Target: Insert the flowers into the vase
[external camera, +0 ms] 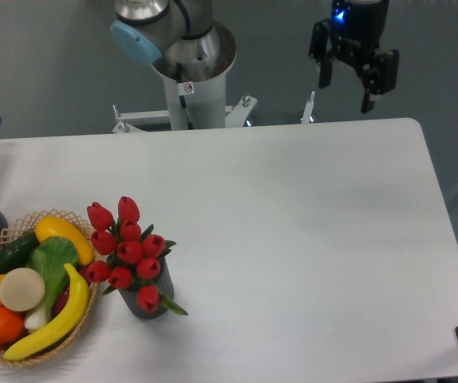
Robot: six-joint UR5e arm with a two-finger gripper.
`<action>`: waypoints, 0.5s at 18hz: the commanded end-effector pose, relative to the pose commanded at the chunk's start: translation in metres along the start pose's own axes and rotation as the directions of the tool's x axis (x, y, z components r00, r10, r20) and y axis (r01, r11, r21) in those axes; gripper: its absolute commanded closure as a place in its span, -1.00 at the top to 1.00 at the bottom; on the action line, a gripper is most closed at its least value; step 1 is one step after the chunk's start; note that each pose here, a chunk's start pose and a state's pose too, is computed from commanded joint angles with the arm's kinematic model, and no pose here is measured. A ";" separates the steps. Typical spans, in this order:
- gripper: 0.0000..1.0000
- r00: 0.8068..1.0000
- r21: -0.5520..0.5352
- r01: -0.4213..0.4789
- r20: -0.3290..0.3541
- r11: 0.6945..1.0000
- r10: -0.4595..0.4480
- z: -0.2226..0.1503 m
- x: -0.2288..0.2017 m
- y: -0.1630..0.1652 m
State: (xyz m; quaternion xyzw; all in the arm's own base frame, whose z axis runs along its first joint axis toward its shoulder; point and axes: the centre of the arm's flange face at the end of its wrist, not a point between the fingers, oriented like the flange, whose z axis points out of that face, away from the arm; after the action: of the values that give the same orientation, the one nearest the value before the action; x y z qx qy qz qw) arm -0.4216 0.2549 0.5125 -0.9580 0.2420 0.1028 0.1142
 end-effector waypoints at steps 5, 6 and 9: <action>1.00 1.000 0.003 0.000 0.001 1.000 0.000 0.000 0.000 0.000; 1.00 1.000 0.003 0.000 0.001 1.000 0.000 0.000 0.000 0.000; 1.00 1.000 0.013 0.004 0.001 1.000 -0.004 0.002 0.000 -0.003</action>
State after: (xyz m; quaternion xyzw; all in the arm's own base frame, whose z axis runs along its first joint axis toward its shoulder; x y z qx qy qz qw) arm -0.4200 0.2579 0.5108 -0.9576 0.2409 0.1013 0.1209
